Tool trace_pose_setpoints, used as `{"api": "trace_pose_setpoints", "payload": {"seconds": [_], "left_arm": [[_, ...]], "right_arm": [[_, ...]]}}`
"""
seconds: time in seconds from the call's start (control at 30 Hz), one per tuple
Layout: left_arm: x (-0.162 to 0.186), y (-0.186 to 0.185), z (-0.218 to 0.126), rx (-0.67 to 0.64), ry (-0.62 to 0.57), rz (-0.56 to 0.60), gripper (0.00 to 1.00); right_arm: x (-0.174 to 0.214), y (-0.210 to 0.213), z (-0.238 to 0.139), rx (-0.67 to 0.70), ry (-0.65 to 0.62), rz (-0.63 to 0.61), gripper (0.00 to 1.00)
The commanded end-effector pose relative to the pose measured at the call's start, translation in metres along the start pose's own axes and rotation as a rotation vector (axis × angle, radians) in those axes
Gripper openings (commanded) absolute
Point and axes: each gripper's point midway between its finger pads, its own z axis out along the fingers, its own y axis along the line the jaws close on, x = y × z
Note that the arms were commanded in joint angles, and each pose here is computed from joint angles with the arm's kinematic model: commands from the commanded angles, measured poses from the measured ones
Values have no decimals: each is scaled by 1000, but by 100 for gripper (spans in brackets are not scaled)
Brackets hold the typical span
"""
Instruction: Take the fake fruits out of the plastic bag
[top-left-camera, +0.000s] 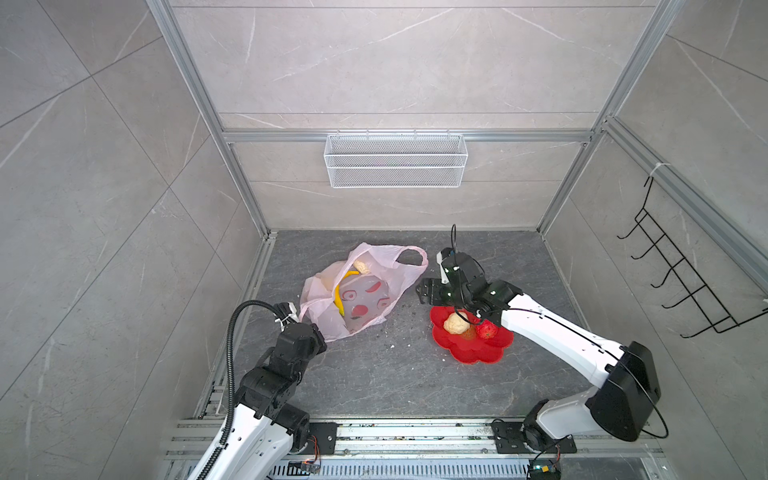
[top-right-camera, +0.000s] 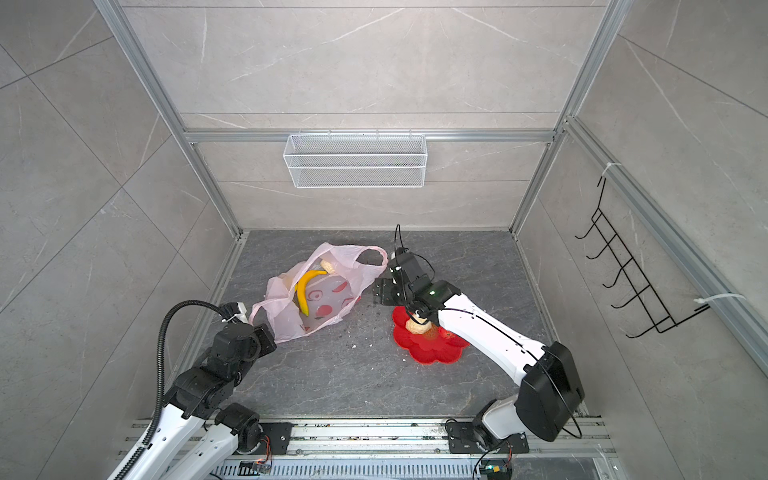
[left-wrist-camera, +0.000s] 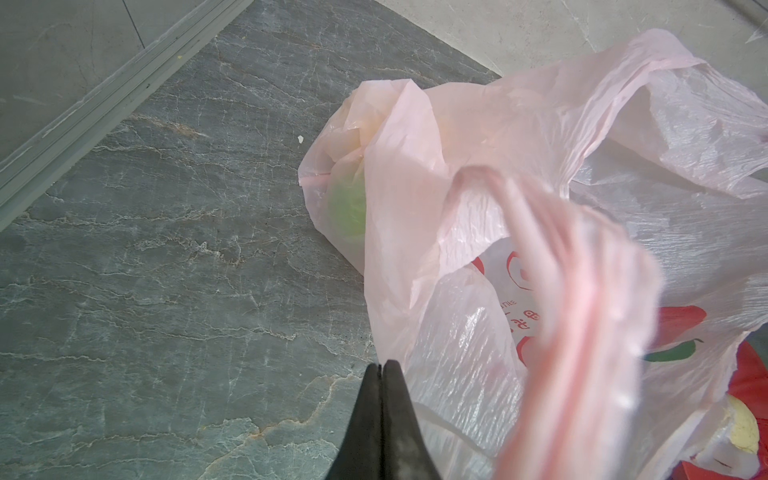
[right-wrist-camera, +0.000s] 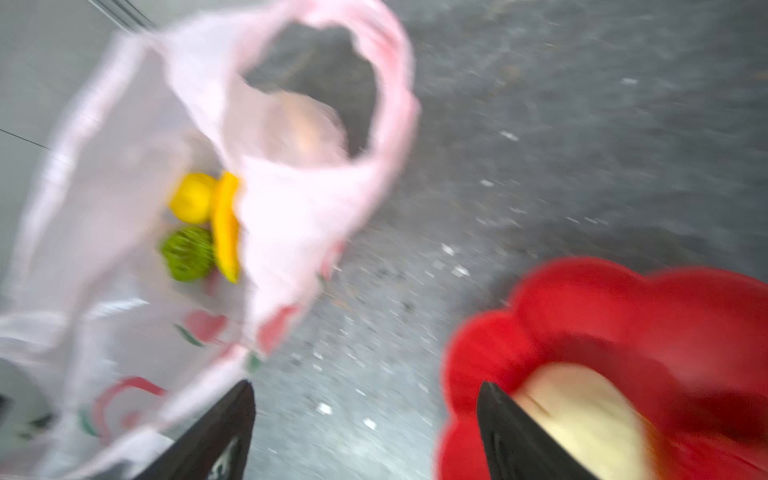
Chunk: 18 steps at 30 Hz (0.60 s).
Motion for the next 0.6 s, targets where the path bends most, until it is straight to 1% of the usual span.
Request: {"api": "trace_pose_setpoints", "payload": {"seconds": [0.0, 0.07, 0.23, 0.37, 0.43, 0.47, 0.57], "left_arm": [[-14, -6, -8, 18, -38, 4, 0], [-16, -6, -9, 18, -42, 4, 0], [-27, -9, -16, 34, -80, 0, 0], [-42, -15, -21, 34, -116, 24, 0], [-46, -18, -20, 36, -117, 39, 0], [-47, -21, -19, 40, -115, 45, 0], [-52, -27, -17, 51, -121, 59, 0]], "right_arm": [[-26, 45, 21, -160, -54, 47, 86], [-30, 54, 36, -167, -38, 55, 86], [-27, 53, 74, -117, 16, 86, 86], [-26, 51, 91, -93, 29, 97, 84], [-29, 51, 97, -86, 20, 90, 81], [-32, 52, 98, -85, 13, 82, 77], [-38, 60, 103, -111, 1, 56, 57]]}}
